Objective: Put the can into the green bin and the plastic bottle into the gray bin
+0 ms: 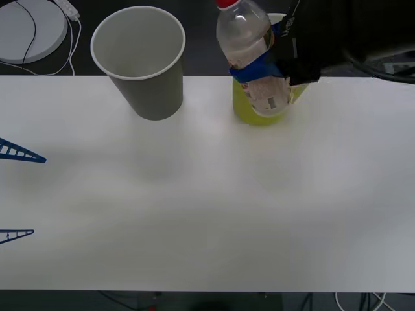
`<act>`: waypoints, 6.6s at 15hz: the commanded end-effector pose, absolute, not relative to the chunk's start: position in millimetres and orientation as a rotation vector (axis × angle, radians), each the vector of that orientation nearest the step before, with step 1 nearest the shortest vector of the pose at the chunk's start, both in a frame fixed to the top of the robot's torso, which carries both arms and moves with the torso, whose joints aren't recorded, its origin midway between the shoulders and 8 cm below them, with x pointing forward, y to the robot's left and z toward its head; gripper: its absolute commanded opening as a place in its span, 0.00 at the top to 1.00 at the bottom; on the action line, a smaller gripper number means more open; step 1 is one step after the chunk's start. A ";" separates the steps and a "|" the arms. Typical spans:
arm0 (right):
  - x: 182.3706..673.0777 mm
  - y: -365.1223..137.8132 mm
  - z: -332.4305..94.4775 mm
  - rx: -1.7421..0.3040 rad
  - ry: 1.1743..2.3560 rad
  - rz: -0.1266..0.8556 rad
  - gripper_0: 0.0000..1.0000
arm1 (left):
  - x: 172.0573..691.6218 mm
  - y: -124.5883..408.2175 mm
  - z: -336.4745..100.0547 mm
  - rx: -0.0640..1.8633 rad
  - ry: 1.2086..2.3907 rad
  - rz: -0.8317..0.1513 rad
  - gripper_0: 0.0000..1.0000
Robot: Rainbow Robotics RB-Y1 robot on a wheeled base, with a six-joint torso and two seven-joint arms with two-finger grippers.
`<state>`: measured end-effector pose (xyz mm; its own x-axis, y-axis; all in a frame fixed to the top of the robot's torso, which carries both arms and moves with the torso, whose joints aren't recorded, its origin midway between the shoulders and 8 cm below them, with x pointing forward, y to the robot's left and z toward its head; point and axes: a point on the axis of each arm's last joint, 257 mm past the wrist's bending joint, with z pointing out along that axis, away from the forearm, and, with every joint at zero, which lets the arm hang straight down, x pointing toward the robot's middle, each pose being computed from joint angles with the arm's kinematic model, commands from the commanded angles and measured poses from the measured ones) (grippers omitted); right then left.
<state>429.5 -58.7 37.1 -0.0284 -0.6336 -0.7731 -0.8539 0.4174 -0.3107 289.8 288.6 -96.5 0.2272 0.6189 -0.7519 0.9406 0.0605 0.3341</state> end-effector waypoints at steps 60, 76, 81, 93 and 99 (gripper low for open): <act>600.8 156.2 49.8 -1.015 1.996 0.082 1.00 | 289.8 288.6 -96.5 1.648 1.481 -0.474 0.00; 605.7 157.4 53.9 -1.012 1.964 0.064 0.00 | 289.8 288.6 -96.5 1.648 1.481 -0.474 0.00; 604.8 159.9 52.2 -1.022 1.959 0.063 0.00 | 289.8 288.6 -96.5 1.648 1.481 -0.474 0.00; 615.4 97.5 88.6 -0.983 2.011 0.259 0.00 | 289.8 288.6 -96.5 1.648 1.481 -0.474 0.00; 621.6 33.5 99.9 -1.005 1.975 0.360 0.00 | 289.8 288.6 -96.5 1.648 1.481 -0.474 0.00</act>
<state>622.3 41.4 100.0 -0.3121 -0.5071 -0.8034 -0.7593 0.6414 -0.1098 289.8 288.6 -96.5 0.2272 0.6189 -0.7519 0.9406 0.0605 0.3341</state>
